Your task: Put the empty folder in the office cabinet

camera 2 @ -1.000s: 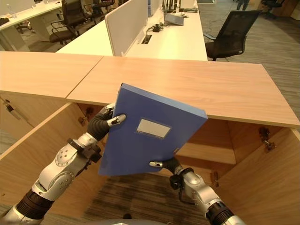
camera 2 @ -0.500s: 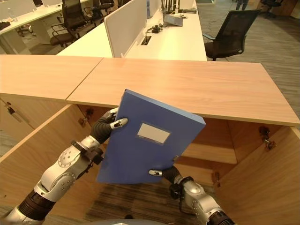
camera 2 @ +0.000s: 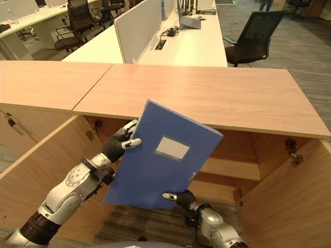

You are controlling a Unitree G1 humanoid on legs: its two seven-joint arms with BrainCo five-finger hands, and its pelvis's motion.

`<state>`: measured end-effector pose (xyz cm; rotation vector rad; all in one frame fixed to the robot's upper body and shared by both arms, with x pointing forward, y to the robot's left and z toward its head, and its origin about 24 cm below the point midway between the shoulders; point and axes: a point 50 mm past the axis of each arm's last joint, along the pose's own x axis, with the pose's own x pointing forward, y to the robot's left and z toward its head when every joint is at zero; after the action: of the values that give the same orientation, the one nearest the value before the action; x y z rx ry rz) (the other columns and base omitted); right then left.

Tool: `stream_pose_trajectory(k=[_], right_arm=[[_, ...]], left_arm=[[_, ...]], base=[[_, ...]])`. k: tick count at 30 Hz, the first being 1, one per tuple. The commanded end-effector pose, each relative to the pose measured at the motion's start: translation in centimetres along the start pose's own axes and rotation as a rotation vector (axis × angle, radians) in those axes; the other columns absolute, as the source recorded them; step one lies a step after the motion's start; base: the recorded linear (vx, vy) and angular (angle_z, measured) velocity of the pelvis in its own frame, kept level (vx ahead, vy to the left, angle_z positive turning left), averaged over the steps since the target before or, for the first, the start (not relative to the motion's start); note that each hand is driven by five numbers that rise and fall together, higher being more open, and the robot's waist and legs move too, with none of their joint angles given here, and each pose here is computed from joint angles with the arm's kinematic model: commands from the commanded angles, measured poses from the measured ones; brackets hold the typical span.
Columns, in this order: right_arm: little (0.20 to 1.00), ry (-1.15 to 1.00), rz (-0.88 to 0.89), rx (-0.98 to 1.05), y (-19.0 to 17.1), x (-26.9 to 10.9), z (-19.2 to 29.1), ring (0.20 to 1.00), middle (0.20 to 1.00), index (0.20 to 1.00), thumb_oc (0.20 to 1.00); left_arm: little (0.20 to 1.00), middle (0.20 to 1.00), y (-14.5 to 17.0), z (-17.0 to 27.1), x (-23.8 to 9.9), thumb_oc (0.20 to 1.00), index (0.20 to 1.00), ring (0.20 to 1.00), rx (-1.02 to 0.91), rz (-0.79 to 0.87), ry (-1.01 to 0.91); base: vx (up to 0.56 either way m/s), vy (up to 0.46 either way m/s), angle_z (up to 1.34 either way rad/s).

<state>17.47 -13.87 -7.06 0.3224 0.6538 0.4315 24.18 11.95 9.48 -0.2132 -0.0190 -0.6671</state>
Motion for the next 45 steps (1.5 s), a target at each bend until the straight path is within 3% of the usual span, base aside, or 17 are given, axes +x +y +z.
stream_pose_trajectory(k=[1,10,22,45], right_arm=[[0.200,-0.343,0.241,0.197,6.5,3.6,7.1,0.200,0.200,0.200,0.200],[0.200,-0.271,0.060,0.423,2.8,2.2,2.7,0.200,0.200,0.200,0.200],[0.200,-0.241,-0.122,0.468,-1.1,-0.4,0.1,0.200,0.200,0.200,0.200],[0.200,-0.217,-0.194,0.443,-2.9,-1.4,-0.6,0.200,0.200,0.200,0.200]], left_arm=[[1.000,1.000,-3.6,-3.4,-0.5,1.000,1.000,1.000,-0.132,-0.174,0.131],[1.000,1.000,-0.3,-6.1,-4.8,1.000,1.000,1.000,-0.221,0.033,0.238],[1.000,1.000,2.3,-7.6,-9.2,1.000,1.000,1.000,-0.216,0.255,0.298],[1.000,1.000,2.0,-9.0,-10.5,1.000,1.000,1.000,-0.270,0.299,0.318]], base=[[0.00,0.000,0.00],[0.01,0.003,-0.01],[0.01,0.005,-0.01],[0.00,0.000,0.05]])
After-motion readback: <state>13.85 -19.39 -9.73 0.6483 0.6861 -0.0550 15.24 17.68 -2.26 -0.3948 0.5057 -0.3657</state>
